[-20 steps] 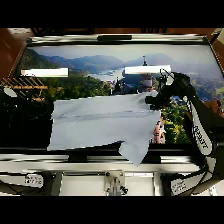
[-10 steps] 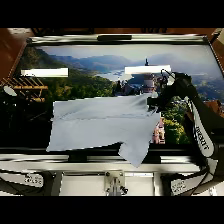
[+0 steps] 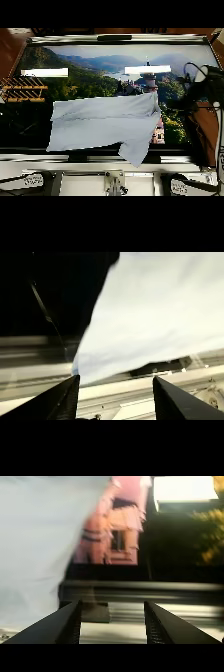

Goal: Fold the shirts.

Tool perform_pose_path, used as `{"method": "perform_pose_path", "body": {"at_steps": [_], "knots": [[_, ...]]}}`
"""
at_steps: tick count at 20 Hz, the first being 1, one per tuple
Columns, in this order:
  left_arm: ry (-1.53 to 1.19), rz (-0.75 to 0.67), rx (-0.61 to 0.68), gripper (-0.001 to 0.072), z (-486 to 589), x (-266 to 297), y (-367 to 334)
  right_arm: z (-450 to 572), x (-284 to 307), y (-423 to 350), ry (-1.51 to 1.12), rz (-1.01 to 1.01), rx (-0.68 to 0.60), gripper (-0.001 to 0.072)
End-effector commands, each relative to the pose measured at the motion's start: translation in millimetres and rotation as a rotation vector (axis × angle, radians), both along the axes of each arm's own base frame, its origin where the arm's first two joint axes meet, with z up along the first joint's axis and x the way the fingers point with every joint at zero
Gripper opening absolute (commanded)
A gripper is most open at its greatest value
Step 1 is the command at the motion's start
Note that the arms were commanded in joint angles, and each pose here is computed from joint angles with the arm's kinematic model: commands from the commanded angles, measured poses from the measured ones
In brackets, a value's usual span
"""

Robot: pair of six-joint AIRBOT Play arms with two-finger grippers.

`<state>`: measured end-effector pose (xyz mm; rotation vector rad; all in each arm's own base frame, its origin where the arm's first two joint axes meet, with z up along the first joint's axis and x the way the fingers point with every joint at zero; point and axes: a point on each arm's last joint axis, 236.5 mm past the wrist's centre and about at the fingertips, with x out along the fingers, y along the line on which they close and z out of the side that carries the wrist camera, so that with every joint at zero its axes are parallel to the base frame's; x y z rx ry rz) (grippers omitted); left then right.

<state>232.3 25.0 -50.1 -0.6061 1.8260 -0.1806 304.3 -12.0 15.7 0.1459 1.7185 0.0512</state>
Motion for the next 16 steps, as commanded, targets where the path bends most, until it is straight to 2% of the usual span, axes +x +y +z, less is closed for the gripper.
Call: {"method": "perform_pose_path", "body": {"at_steps": [1,3,5,7,14,16], "knots": [[-0.022,0.046,-0.016,0.0542,-24.6,-53.3,-3.4,5.6,-41.6,-27.5,0.018,-0.088,0.007,0.0507],[-0.034,0.120,-0.013,0.0544,-38.7,-65.1,4.7,1.3,-56.8,-34.4,0.017,-0.130,0.009,0.0507],[-0.073,0.177,-0.025,0.0641,-44.7,-62.9,10.4,-0.8,-60.3,-32.9,0.000,-0.149,0.027,0.0507],[-0.105,0.216,-0.062,0.0641,-48.3,-58.3,2.6,-1.1,-56.4,-30.7,-0.019,-0.151,0.035,0.0507],[-0.213,0.306,-0.068,0.0633,-64.6,-35.0,-6.2,1.2,-41.7,-15.4,-0.071,-0.186,0.102,0.0507],[-0.212,0.307,-0.069,0.0464,-64.6,-35.2,-6.5,1.1,-41.1,-15.2,-0.072,-0.193,0.102,0.0507]]}}
